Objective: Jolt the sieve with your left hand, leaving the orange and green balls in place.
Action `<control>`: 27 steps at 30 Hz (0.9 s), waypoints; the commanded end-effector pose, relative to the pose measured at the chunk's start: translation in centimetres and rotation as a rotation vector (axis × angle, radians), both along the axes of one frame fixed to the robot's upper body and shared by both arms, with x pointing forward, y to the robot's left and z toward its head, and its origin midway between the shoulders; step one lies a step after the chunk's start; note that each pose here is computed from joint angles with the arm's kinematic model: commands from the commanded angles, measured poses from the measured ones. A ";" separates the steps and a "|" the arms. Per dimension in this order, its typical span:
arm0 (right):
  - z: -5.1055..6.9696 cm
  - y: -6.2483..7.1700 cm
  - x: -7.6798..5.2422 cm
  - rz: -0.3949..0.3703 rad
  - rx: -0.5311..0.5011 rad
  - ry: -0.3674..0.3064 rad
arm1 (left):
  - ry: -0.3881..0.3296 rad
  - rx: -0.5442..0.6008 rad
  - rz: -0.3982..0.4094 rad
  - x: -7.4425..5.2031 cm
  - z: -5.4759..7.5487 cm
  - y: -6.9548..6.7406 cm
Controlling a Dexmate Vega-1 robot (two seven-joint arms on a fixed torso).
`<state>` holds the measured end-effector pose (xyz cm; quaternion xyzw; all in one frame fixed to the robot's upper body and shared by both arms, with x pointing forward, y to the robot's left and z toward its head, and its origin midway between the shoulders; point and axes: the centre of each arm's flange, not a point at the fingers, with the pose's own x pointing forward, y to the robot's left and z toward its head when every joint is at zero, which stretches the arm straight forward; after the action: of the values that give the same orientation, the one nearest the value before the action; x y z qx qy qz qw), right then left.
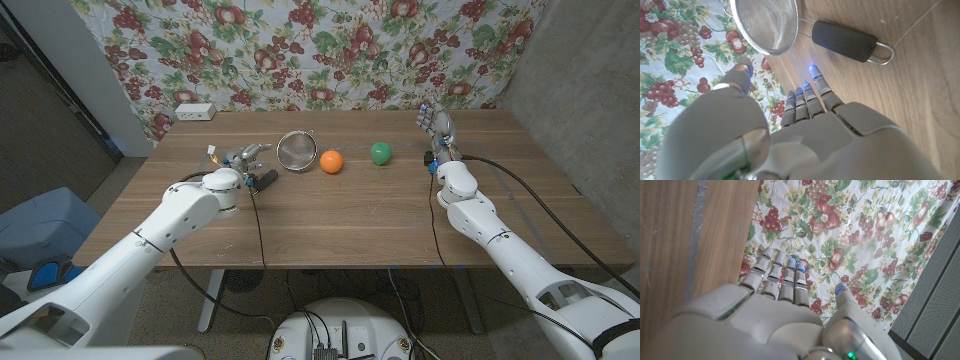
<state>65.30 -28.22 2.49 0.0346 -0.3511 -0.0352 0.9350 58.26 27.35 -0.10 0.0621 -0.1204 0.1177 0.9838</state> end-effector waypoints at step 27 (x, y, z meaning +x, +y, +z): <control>-0.1 -0.1 0.8 0.005 0.009 0.010 | -0.531 0.116 -0.136 0.5 0.5 -0.3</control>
<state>65.86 -28.53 2.35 0.0383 -0.3472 -0.0351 0.9363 57.80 26.32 0.99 0.0774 -0.3421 0.0923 0.9319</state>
